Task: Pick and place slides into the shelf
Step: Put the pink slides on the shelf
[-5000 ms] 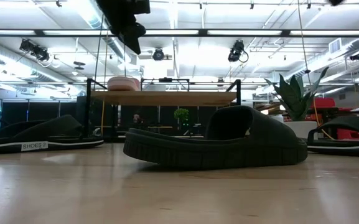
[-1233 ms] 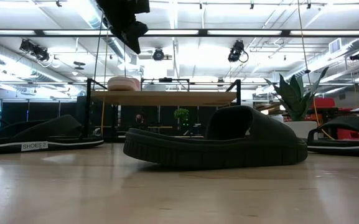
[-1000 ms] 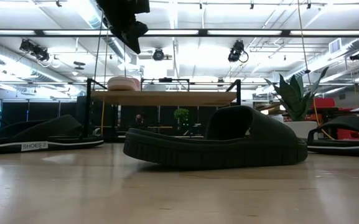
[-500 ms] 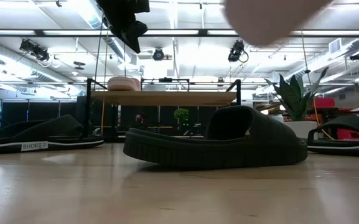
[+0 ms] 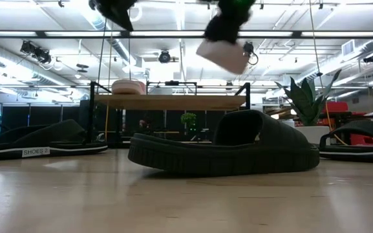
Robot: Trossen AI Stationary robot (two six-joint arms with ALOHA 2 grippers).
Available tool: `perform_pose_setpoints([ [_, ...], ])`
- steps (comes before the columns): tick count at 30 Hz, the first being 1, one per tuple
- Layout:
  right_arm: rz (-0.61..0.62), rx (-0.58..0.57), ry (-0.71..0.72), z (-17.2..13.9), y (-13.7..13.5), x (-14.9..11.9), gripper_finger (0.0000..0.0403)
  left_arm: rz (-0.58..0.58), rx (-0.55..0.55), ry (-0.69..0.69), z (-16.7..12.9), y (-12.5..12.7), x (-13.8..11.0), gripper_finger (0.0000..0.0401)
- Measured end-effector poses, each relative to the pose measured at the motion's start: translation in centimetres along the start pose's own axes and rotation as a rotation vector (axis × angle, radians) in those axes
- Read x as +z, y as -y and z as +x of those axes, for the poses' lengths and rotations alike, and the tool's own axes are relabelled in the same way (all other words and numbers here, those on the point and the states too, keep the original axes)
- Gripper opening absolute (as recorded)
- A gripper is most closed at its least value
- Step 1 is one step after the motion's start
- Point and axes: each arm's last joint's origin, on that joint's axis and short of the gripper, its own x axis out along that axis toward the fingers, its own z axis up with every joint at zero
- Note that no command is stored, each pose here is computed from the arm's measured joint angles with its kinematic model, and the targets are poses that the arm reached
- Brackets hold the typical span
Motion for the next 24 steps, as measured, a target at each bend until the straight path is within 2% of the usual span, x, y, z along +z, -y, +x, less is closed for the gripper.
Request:
perform_pose_setpoints([
  [2,0.032,0.063,-0.015,3.5,1.0,1.4,0.001,-0.018,0.0,0.015,-0.8,-0.9,-0.1,0.0019],
  [5,0.118,0.197,0.077,7.9,2.8,3.2,0.0009,-0.036,0.0,0.03,-1.3,-1.6,-0.1,0.0016],
  [9,0.184,0.181,0.223,11.8,5.9,4.4,0.0009,-0.022,0.0,0.018,-1.5,-1.8,-0.4,0.0021],
  [13,0.237,0.235,0.343,14.4,7.8,4.5,0.0009,0.007,0.0,-0.009,-1.5,-1.7,-0.7,0.0027],
  [15,0.288,0.28,0.379,15.5,8.0,4.4,0.0009,0.012,0.0,-0.013,-1.5,-1.7,-0.7,0.0029],
  [18,0.306,0.3,0.357,17.1,7.3,4.0,0.0009,0.011,0.0,-0.013,-1.5,-1.7,-0.7,0.0028],
  [24,0.308,0.264,0.377,19.4,5.2,4.2,0.0009,0.005,0.0,-0.013,-1.5,-1.7,-0.7,0.0017],
])
